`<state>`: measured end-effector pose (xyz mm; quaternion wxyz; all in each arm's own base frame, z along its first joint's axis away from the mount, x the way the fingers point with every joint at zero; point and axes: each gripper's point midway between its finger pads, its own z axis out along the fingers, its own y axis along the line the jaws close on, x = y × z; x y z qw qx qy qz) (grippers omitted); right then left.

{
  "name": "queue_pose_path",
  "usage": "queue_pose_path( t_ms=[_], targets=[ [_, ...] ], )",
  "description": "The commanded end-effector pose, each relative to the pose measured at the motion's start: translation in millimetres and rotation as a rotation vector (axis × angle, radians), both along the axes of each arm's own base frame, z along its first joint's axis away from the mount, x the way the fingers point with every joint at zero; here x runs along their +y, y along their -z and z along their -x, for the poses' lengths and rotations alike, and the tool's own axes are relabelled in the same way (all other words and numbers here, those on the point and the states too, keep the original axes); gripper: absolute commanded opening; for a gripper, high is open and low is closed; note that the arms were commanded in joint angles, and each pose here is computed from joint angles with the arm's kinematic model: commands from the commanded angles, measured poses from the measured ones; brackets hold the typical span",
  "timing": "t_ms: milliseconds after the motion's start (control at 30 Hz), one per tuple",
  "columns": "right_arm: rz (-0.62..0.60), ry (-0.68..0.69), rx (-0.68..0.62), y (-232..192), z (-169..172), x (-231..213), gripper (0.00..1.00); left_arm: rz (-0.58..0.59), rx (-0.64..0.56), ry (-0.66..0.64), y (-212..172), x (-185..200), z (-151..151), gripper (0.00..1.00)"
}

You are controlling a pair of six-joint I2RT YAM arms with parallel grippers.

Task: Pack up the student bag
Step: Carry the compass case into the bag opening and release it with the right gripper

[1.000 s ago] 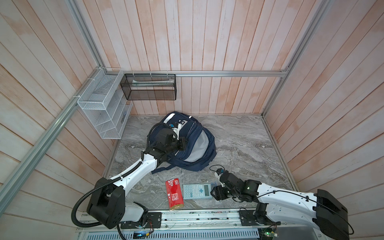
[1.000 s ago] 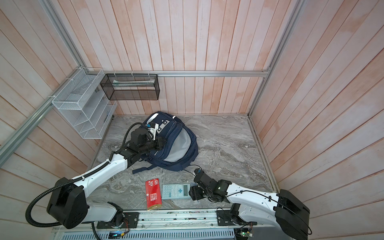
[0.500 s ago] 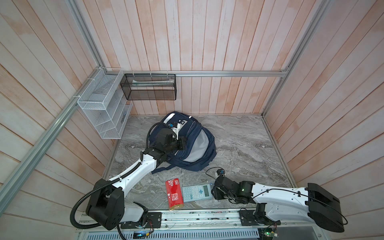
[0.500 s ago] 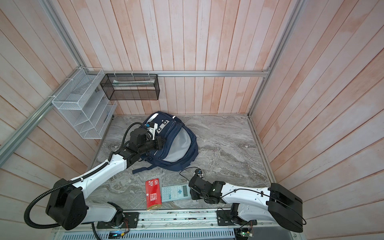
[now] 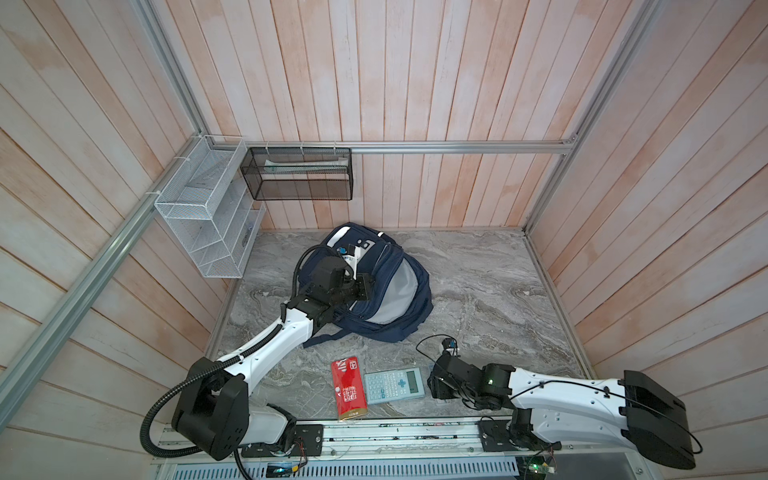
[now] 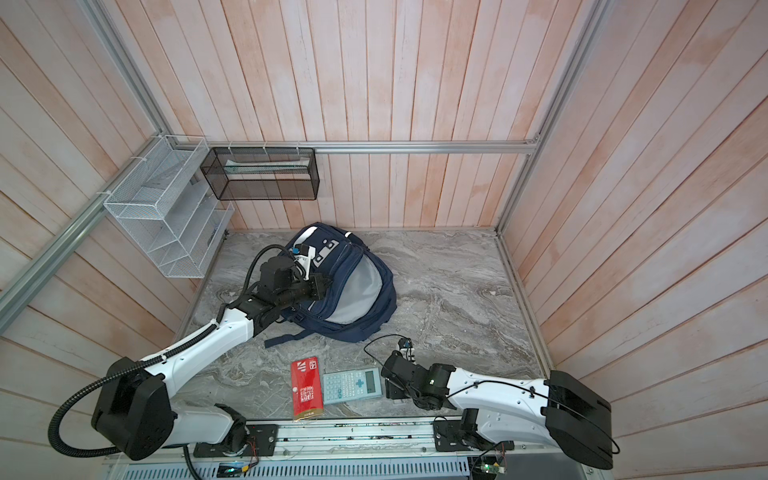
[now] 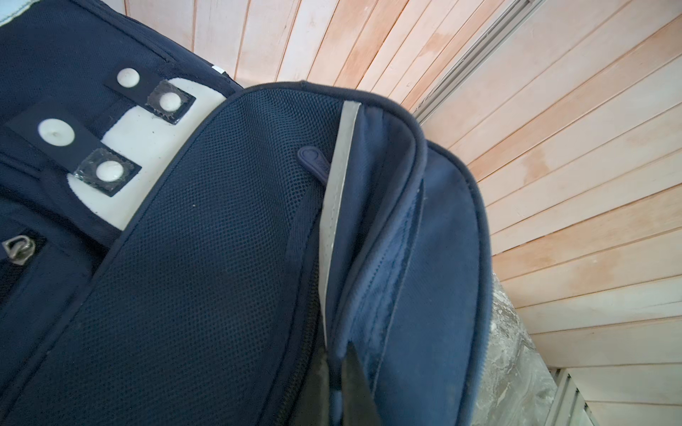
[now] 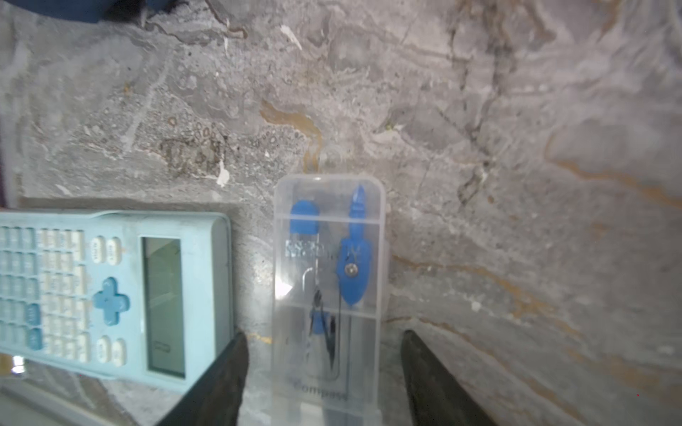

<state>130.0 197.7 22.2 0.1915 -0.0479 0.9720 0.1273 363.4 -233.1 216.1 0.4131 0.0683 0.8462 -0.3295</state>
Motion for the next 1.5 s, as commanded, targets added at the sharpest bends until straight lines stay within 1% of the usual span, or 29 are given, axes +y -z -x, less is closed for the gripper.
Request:
queue_pose_path(
  t_ms=[0,33,100,167,200,267,333,400,433,467,500,600,633,733,767,833,867,900,933,1033,1100,1133,1167,1233,1367,1400,1467],
  targets=[
    [0.260,0.022,0.044,24,6,-44,0.65,0.003,0.003,-0.017,-1,5,1,0.00],
    [0.294,0.017,0.043,25,4,-45,0.59,0.004,0.001,-0.016,-3,5,1,0.00],
    [0.291,0.004,0.030,23,-3,-39,0.45,0.004,0.001,-0.012,-5,4,0,0.00],
    [0.208,-0.008,0.008,14,-15,-25,0.29,0.007,-0.002,-0.010,-7,3,0,0.00],
    [0.156,-0.008,-0.009,6,-23,-19,0.24,0.010,-0.003,-0.009,-8,3,0,0.00],
    [0.073,-0.006,-0.076,-19,-43,-8,0.21,0.019,-0.003,0.003,-9,0,0,0.00],
    [-0.048,-0.006,-0.192,-60,-75,8,0.20,0.030,-0.006,0.013,-12,-2,1,0.00],
    [-0.171,-0.014,-0.272,-99,-106,23,0.19,0.042,-0.010,0.021,-16,-4,0,0.00],
    [-0.235,-0.020,-0.303,-116,-123,32,0.18,0.049,-0.014,0.023,-19,-5,-1,0.00],
    [-0.273,-0.024,-0.317,-126,-138,38,0.18,0.054,-0.016,0.029,-21,-6,-1,0.00],
    [-0.296,-0.033,-0.330,-135,-155,47,0.17,0.060,-0.020,0.030,-24,-6,-1,0.00],
    [-0.266,-0.083,-0.367,-148,-201,80,0.17,0.078,-0.017,0.041,-30,-7,-3,0.00],
    [-0.273,-0.100,-0.377,-152,-216,94,0.17,0.084,-0.016,0.041,-32,-6,-4,0.00],
    [-0.309,-0.160,-0.372,-143,-255,135,0.17,0.097,-0.022,0.029,-38,-3,-8,0.00],
    [-0.317,-0.188,-0.370,-140,-266,148,0.18,0.098,-0.019,0.025,-37,-2,-9,0.00],
    [-0.367,-0.200,-0.338,-128,-286,171,0.25,0.100,-0.012,0.023,-37,-2,-11,0.00],
    [-0.385,-0.200,-0.328,-123,-292,179,0.31,0.100,-0.009,0.025,-36,-3,-11,0.00],
    [-0.394,-0.194,-0.322,-118,-298,186,0.41,0.101,-0.007,0.024,-36,-3,-12,0.00],
    [-0.411,-0.191,-0.312,-116,-301,192,0.49,0.096,-0.001,0.022,-33,-3,-12,0.00],
    [-0.473,-0.191,-0.323,-122,-301,199,0.61,0.089,0.016,0.019,-24,-2,-12,0.00],
    [-0.478,-0.204,-0.324,-128,-295,198,0.68,0.091,0.028,0.021,-16,-3,-12,0.00],
    [-0.478,-0.199,-0.325,-131,-291,194,0.73,0.093,0.035,0.021,-13,-4,-12,0.00],
    [-0.474,-0.190,-0.321,-131,-287,188,0.75,0.094,0.040,0.020,-9,-4,-12,0.00],
    [-0.462,-0.178,-0.318,-132,-272,174,0.77,0.100,0.042,0.019,-7,-4,-13,0.00],
    [-0.405,-0.173,-0.307,-124,-229,136,0.77,0.089,0.045,0.016,-3,-4,-14,0.00],
    [-0.378,-0.186,-0.311,-120,-215,126,0.77,0.086,0.048,0.014,-1,-4,-15,0.00],
    [-0.285,-0.186,-0.301,-110,-191,108,0.78,0.084,0.051,0.010,2,-3,-15,0.00]
  ],
)
